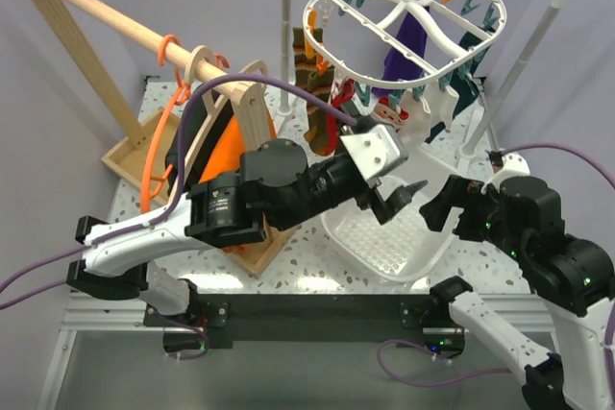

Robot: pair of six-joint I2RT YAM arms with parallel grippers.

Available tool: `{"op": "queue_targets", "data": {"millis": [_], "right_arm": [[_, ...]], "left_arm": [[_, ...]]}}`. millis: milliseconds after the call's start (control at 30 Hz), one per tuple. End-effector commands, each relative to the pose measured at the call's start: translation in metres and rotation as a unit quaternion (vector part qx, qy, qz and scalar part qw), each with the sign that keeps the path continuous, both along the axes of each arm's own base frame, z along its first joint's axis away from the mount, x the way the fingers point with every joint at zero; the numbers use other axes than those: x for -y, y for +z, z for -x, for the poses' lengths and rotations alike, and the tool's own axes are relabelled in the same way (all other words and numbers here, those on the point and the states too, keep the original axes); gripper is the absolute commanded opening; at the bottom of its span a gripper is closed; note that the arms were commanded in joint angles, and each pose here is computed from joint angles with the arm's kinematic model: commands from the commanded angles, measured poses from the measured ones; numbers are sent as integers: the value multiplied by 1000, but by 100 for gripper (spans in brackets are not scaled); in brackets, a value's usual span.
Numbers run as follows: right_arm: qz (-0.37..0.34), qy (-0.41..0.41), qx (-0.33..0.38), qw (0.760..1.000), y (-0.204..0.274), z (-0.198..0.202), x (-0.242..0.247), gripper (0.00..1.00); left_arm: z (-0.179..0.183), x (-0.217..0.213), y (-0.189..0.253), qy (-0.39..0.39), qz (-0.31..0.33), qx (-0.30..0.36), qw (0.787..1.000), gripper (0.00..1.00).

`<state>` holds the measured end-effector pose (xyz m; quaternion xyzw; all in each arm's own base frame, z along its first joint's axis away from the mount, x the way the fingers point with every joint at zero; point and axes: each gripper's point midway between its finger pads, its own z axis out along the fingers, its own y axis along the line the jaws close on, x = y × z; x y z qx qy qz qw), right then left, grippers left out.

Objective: Remove the socks clipped to the hanger

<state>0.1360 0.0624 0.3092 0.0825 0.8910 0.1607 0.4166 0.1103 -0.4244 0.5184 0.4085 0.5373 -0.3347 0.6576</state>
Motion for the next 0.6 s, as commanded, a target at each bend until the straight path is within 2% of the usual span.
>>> {"op": "queue_targets", "data": {"millis": [0, 133, 300, 433, 567], "right_arm": [[0, -22, 4, 1000, -7, -2, 5, 99], [1, -28, 16, 999, -5, -10, 5, 99], [-15, -43, 85, 995, 6, -23, 8, 99], [-26, -57, 115, 991, 8, -51, 0, 98], [-5, -64, 122, 990, 7, -85, -7, 99]], "left_arm": [[-6, -3, 9, 4, 24, -42, 999, 100], [-21, 1, -1, 46, 3, -49, 998, 100], [-36, 6, -7, 84, -7, -48, 995, 100], [-53, 2, -6, 136, -12, -46, 990, 97], [-71, -9, -11, 198, -27, -36, 979, 93]]}}
